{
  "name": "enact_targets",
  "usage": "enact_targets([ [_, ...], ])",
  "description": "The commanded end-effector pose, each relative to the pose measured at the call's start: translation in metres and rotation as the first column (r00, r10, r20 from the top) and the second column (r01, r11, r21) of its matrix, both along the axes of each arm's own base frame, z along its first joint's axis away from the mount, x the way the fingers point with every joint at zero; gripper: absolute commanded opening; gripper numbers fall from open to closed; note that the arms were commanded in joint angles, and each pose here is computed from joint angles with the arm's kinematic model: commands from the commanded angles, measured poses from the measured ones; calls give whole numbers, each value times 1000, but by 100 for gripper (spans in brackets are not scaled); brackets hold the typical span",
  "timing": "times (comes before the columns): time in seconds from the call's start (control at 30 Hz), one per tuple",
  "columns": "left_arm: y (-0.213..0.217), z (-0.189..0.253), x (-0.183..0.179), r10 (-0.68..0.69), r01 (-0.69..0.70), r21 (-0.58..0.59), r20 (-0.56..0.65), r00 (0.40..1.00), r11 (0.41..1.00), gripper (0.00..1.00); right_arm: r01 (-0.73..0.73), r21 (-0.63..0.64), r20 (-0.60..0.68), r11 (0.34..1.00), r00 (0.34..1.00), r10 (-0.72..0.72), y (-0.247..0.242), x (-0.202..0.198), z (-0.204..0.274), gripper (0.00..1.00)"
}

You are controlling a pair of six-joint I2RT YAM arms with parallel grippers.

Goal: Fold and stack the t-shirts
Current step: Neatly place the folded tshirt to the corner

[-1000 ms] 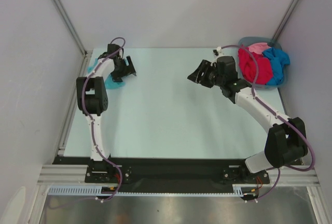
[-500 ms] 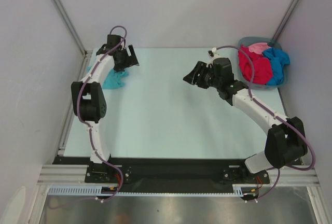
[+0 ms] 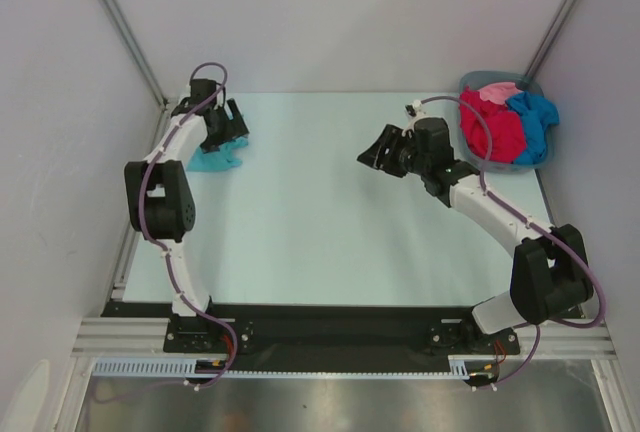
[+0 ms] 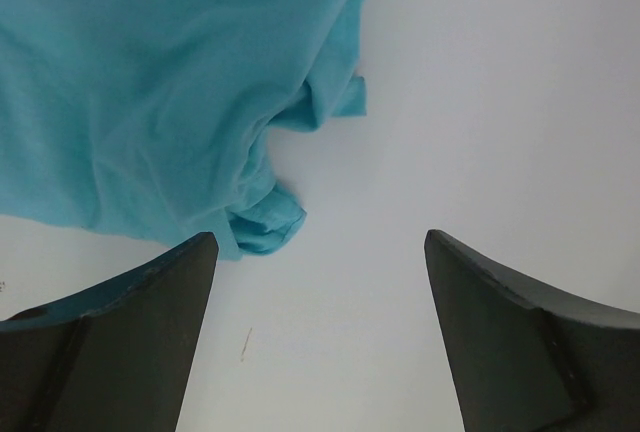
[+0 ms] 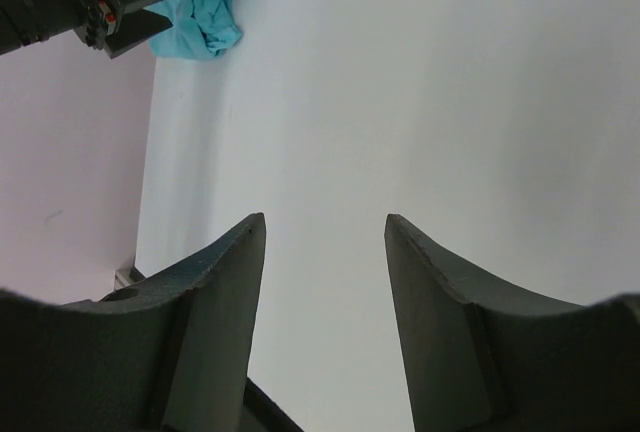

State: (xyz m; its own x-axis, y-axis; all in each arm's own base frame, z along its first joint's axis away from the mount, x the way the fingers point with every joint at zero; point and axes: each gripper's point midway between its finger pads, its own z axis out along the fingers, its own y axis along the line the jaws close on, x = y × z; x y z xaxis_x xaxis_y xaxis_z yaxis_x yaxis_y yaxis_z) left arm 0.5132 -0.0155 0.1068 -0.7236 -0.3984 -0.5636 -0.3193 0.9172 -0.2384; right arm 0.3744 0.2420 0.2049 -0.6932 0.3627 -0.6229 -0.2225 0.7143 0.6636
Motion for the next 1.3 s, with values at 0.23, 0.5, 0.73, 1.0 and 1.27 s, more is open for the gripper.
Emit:
enact_targets([
  [0.23,24,-11,3,52,-52,24,7,999,998,91,-6,62,71,998,997,1,-11,-6,24,56],
  [0.5,27,-30,10,40,-39,21,-24,999,999,91,11,77,90,997,996,-18,-28,-12,31,56],
  [0.73,6,-45,9,-12,11,-8,-51,999,1000,89,17,78,92,997,995,-24,-32,-13,34,56],
  [1.0,-19,-34,5,-60,60,-4,-33,998,998,89,16,87,78,996,997,-23,-27,-10,25,56],
  [1.27,-26,-41,-18,-69,69,0,-69,995,998,89,9,107,69,994,997,-17,-21,-6,22,56],
])
